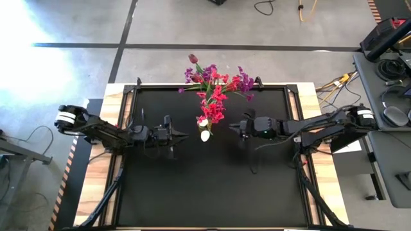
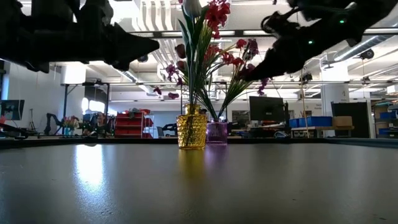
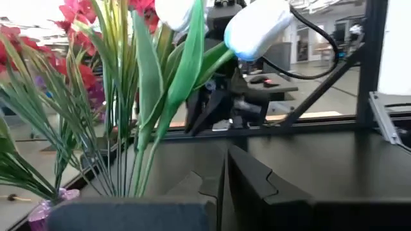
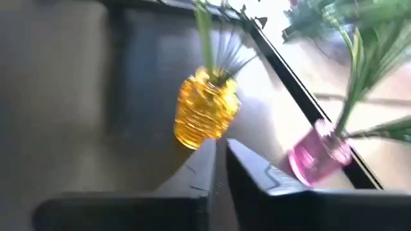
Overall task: Sort flowers into vase by color
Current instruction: Return to Home Position
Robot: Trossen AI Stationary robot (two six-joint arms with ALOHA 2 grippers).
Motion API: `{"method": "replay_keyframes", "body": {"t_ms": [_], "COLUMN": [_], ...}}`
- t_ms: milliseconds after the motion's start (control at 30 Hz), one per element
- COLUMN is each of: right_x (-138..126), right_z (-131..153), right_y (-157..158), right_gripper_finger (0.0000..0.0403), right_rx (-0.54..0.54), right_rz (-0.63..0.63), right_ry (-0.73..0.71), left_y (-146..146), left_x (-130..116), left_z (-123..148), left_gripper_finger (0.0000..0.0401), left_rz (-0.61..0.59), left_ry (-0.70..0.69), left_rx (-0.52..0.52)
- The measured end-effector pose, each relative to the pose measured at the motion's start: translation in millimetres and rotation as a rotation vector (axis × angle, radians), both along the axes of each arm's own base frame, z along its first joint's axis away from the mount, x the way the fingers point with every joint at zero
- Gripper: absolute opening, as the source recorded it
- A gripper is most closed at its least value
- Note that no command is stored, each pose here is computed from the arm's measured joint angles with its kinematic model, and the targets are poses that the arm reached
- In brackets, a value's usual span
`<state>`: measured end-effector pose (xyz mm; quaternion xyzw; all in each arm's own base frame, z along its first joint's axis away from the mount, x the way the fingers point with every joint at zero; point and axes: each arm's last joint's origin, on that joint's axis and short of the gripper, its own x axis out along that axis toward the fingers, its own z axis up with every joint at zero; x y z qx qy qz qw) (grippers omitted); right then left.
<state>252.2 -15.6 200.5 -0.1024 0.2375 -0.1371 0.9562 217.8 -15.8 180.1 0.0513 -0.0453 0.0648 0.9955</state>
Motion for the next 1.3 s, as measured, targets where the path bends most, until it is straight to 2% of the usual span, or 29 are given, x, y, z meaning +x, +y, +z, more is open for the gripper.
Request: {"method": "replay_keyframes", "body": {"t_ms": [67,133,500,633,833,1033,1300], "right_x": [-10,-22,-88,-105,-123,-136,-147], "right_z": [2,3,-8,-13,-21,-28,-29], "right_y": [2,3,7,7,11,11,7], "right_gripper_finger": [0.0018,0.0014,0.0012,0.0012,0.0012,0.0012,0.0012], "right_rx": [-0.001,0.000,-0.003,-0.007,-0.004,-0.002,-0.064], "right_rz": [0.049,0.070,0.153,0.163,0.257,0.249,0.123], "right_ry": [-0.039,-0.063,-0.205,-0.268,-0.342,-0.429,-0.470], "left_y": [6,11,24,27,27,29,32], "left_x": [-3,-7,-41,-51,-60,-68,-78], "left_z": [-1,-3,-13,-17,-21,-18,-14], "left_gripper_finger": [0.0002,0.0001,0.0000,0.0000,0.0000,0.0000,0.0000], "left_rz": [-0.018,-0.016,-0.008,-0.010,-0.026,-0.025,0.029], "left_ry": [0.000,0.001,-0.007,0.016,0.064,0.094,0.082], "left_rx": [0.000,0.007,0.013,0.003,-0.010,-0.003,0.002]}}
